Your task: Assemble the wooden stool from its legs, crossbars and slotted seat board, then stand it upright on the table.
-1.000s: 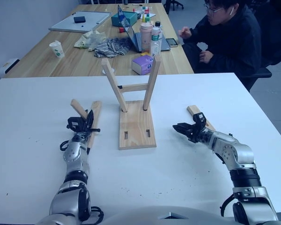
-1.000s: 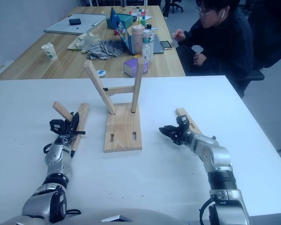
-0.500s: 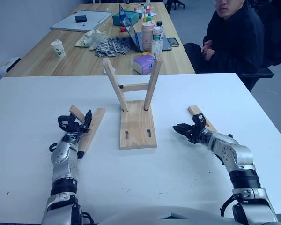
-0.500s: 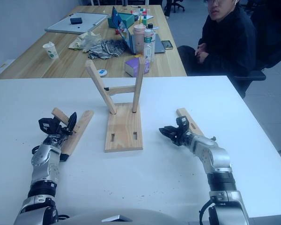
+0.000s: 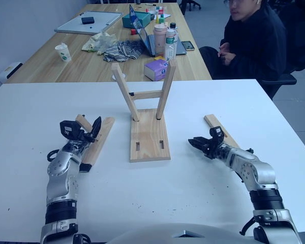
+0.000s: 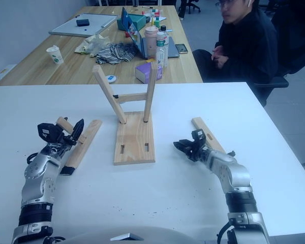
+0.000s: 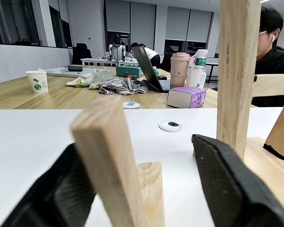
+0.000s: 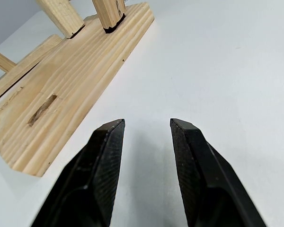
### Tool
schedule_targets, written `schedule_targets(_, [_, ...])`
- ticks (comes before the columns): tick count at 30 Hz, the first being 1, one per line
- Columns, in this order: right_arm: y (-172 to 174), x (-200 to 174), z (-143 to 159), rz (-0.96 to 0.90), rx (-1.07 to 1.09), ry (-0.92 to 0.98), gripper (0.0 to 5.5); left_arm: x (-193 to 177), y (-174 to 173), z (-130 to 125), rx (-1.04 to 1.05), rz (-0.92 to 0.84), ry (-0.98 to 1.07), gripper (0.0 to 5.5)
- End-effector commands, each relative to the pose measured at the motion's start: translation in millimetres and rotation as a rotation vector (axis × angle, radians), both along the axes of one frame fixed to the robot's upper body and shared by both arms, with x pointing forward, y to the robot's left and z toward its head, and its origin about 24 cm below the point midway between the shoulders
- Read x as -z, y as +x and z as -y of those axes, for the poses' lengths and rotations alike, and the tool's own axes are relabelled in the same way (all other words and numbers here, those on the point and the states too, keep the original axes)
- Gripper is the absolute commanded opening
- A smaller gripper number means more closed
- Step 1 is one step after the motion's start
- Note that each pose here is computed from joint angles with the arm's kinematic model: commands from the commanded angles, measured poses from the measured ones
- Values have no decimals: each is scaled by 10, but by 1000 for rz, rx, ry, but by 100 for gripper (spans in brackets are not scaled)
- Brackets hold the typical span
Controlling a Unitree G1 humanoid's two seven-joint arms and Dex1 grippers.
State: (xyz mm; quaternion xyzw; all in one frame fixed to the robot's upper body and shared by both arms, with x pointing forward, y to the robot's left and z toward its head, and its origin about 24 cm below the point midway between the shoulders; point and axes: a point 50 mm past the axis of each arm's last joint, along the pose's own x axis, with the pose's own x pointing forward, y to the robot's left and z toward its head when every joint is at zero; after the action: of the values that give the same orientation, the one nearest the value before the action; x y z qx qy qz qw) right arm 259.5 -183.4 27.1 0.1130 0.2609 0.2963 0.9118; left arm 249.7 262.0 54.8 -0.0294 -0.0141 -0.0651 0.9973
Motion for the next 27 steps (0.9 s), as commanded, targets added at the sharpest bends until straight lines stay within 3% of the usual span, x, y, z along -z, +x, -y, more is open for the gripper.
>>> schedule_targets(1, [-10,-11,-3,15,15,3,176,-53,-42,-38,-22,7,1,243])
schedule_targets(14, [-13,-12,8,17,25,3,176,23,-123,-21,-46,-11,-2,45])
schedule_targets(27, [-1,-25,4,17,15,-2,176,477,-340,36,7,-208,39,37])
